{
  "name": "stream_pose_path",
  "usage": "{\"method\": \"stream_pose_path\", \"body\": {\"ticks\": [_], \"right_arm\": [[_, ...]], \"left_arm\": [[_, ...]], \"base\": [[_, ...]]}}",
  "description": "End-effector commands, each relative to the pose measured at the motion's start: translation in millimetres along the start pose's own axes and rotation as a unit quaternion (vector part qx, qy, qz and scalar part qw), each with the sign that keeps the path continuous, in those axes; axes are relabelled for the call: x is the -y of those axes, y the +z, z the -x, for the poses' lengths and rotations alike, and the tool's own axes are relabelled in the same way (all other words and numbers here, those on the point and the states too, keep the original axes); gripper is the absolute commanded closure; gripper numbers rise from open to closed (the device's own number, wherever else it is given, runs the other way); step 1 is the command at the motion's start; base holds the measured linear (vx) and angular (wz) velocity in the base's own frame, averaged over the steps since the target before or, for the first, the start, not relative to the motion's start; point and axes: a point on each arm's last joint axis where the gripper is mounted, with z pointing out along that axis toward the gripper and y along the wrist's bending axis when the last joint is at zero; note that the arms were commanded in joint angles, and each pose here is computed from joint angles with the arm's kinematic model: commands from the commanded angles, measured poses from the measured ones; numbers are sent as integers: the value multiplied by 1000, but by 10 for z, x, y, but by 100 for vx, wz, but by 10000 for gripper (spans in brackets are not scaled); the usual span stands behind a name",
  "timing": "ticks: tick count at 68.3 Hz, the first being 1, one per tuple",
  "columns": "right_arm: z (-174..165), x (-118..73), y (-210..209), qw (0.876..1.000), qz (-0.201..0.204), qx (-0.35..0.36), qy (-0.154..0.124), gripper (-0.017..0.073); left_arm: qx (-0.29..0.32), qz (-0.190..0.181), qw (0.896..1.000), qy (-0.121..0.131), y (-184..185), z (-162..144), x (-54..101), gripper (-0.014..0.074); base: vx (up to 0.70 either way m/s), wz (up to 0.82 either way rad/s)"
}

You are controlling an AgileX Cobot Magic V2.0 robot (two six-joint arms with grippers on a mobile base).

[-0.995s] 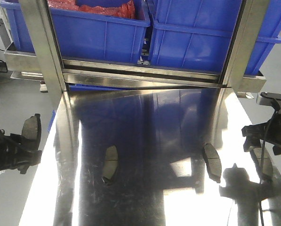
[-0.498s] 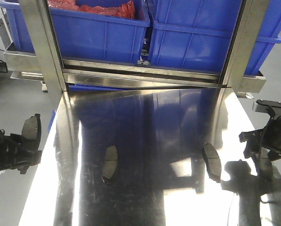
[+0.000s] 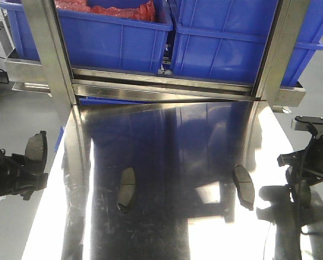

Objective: Move and align brake pads A on conveyor
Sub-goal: 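Close the right gripper on the brake pad, then lift the brake pad with the right gripper, holding both pads up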

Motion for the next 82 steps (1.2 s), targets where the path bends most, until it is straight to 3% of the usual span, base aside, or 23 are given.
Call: {"method": "stream_pose_path", "body": {"ticks": [1,43,53,69,82], "right_arm": [[54,19,-199,999,-9,31,-5,456],[59,-78,-664,992,17,126,-11,462],[4,-149,-876,988,43,148,-15,462],[-147,-293,-1357,973,88,210,-32,462],[-374,-367,-1816,957,86,271,-53,462]], "left_arm": [[62,-10,998,1,-104,159,37,542],[62,-10,998,1,-104,159,37,542],[62,-10,998,1,-104,159,37,542],[62,-10,998,1,-104,159,37,542],[62,-10,998,1,-104,159,37,542]], "base": [[0,0],[0,0],[0,0],[0,0],[0,0]]}}
